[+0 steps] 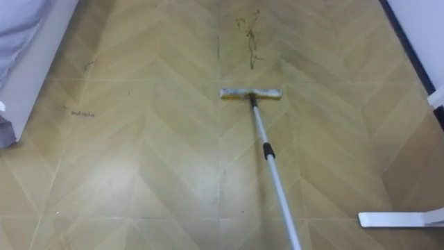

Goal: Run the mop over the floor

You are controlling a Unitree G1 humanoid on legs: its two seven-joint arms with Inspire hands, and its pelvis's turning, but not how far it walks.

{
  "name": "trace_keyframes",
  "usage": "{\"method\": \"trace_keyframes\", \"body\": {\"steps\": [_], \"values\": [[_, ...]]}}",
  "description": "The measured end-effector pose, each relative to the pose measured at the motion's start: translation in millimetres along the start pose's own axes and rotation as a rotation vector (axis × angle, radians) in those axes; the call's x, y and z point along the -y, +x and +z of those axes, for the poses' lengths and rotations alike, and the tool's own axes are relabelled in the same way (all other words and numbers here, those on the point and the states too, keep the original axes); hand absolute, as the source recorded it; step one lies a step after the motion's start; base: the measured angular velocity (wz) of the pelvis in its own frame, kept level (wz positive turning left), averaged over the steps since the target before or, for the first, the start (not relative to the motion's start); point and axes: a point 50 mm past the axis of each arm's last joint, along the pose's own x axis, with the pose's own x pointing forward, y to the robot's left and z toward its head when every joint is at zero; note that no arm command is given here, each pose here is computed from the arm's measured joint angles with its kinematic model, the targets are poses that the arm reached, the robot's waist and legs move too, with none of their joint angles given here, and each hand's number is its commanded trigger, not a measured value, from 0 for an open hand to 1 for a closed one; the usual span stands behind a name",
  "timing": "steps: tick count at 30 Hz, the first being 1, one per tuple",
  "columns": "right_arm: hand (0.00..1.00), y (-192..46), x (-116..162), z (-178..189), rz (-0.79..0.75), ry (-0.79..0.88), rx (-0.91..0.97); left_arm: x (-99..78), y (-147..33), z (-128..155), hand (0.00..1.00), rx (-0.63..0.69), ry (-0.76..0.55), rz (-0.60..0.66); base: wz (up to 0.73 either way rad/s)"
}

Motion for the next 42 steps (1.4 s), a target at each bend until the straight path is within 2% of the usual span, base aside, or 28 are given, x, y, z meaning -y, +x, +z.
{"method": "trace_keyframes", "body": {"steps": [9, 19, 26, 30, 33, 35, 39, 40, 42], "values": [[1.0, 1, 5, 15, -0.042, 0.058, 0.067, 2.4, 2.3, 21, 0.0, 0.071, -0.04, -0.002, 0.08], [1.0, 0, 13, 31, -0.111, 0.119, 0.128, 6.4, 1.2, 32, 0.0, 0.119, -0.175, 0.008, 0.07], [1.0, 0, 9, 27, -0.138, 0.164, 0.108, 8.4, 1.0, 28, 0.0, 0.091, -0.207, 0.02, 0.14], [1.0, 1, 9, 27, -0.14, 0.194, 0.069, 4.9, 1.7, 24, 0.0, 0.052, -0.172, 0.038, 0.15], [1.0, 1, 19, 46, -0.129, 0.202, 0.056, -3.4, 2.5, 13, 0.0, -0.003, -0.106, 0.053, -0.24], [1.0, -4, 40, 77, -0.125, 0.198, 0.093, -10.2, 2.4, 3, 0.0, -0.058, -0.056, 0.071, -0.43], [1.0, -24, 78, 137, -0.126, 0.169, 0.208, -11.9, 2.4, -1, 0.0, -0.07, 0.0, 0.058, -0.27], [1.0, -29, 81, 153, -0.114, 0.165, 0.247, -12.9, 2.4, -1, 0.0, -0.07, 0.003, 0.047, -0.12], [1.0, -31, 79, 157, -0.085, 0.177, 0.242, -12.9, 2.6, 1, 0.0, -0.062, 0.024, 0.017, 0.25]]}}
